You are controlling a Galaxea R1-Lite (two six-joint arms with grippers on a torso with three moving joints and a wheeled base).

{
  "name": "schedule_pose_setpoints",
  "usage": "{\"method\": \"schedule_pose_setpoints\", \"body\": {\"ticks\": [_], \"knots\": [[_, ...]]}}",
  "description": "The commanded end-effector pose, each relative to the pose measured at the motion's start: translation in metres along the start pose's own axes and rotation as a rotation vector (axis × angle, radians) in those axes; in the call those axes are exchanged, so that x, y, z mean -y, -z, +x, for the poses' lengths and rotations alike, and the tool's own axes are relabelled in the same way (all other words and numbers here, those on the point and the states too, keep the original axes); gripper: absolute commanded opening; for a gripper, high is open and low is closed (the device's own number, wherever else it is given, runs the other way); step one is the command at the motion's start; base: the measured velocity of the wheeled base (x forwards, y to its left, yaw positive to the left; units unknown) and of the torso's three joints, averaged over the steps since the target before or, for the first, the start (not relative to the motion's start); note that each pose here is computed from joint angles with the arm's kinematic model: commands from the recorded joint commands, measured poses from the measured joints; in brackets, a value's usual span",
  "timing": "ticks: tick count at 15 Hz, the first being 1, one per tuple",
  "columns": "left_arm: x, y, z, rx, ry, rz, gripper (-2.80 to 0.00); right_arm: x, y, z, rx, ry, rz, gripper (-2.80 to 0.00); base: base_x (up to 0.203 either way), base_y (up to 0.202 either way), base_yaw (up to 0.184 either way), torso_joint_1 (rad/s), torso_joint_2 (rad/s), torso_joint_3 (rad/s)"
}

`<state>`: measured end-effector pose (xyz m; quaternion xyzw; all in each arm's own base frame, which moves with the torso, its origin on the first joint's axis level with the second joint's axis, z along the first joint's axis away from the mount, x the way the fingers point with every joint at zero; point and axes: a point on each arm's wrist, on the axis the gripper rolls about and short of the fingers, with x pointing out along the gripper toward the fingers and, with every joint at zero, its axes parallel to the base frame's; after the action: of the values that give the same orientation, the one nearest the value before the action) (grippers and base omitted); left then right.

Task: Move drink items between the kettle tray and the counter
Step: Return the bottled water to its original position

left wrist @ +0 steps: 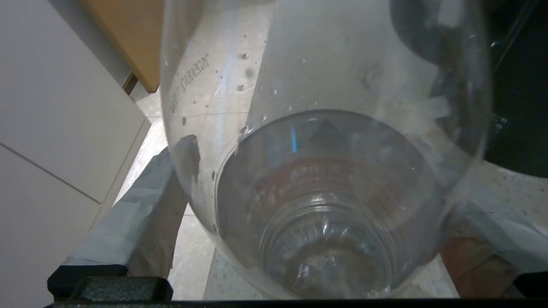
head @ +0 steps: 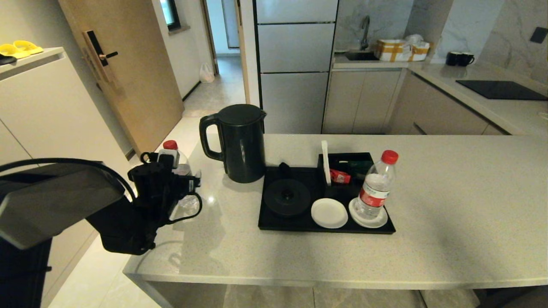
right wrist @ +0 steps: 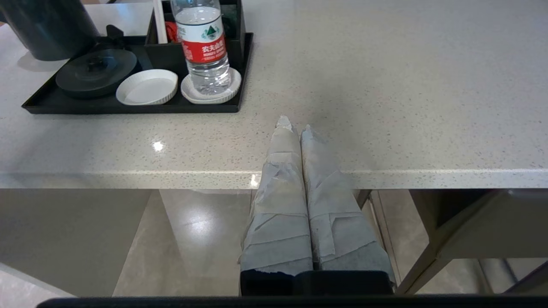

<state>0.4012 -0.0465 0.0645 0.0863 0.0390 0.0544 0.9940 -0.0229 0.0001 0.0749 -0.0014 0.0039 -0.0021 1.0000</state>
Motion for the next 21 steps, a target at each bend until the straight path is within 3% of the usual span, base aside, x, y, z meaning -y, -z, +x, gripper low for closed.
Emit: {"method": "schedule_pose_setpoints", "body": {"ticks": [1,2,3,11,15,17,21], "knots": [[0.002,-0.001,0.005,0.002,0.013,0.000,0.00,0.000,0.000,0.000,0.002,-0.001,0.000,-2.80,0.000,0.000,0.000,0.000,0.00,0.000],[0.002,0.001,0.006,-0.006,0.015,0.001,0.00,0.000,0.000,0.000,0.000,-0.001,-0.002,-2.80,0.000,0.000,0.000,0.000,0.00,0.000],[0.002,0.001,0.006,-0.007,0.015,0.003,-2.80,0.000,0.000,0.000,0.000,-0.001,0.000,-2.80,0.000,0.000,0.000,0.000,0.00,0.000],[-0.003,-0.017,-0.002,0.031,0.005,-0.009,-2.80,0.000,0.000,0.000,0.000,0.000,0.000,-2.80,0.000,0.000,0.000,0.000,0.00,0.000],[-0.004,-0.058,-0.036,0.104,0.025,-0.033,-2.80,0.000,0.000,0.000,0.001,-0.001,0.000,-2.80,0.000,0.000,0.000,0.000,0.00,0.000],[0.011,-0.079,-0.074,0.127,0.102,-0.052,-2.80,0.000,0.000,0.000,0.001,-0.001,0.000,-2.80,0.000,0.000,0.000,0.000,0.00,0.000],[0.063,-0.114,-0.149,0.090,0.375,-0.084,-2.80,0.000,0.000,0.000,0.000,-0.002,-0.001,-2.80,0.000,0.000,0.000,0.000,0.00,0.000]]}}
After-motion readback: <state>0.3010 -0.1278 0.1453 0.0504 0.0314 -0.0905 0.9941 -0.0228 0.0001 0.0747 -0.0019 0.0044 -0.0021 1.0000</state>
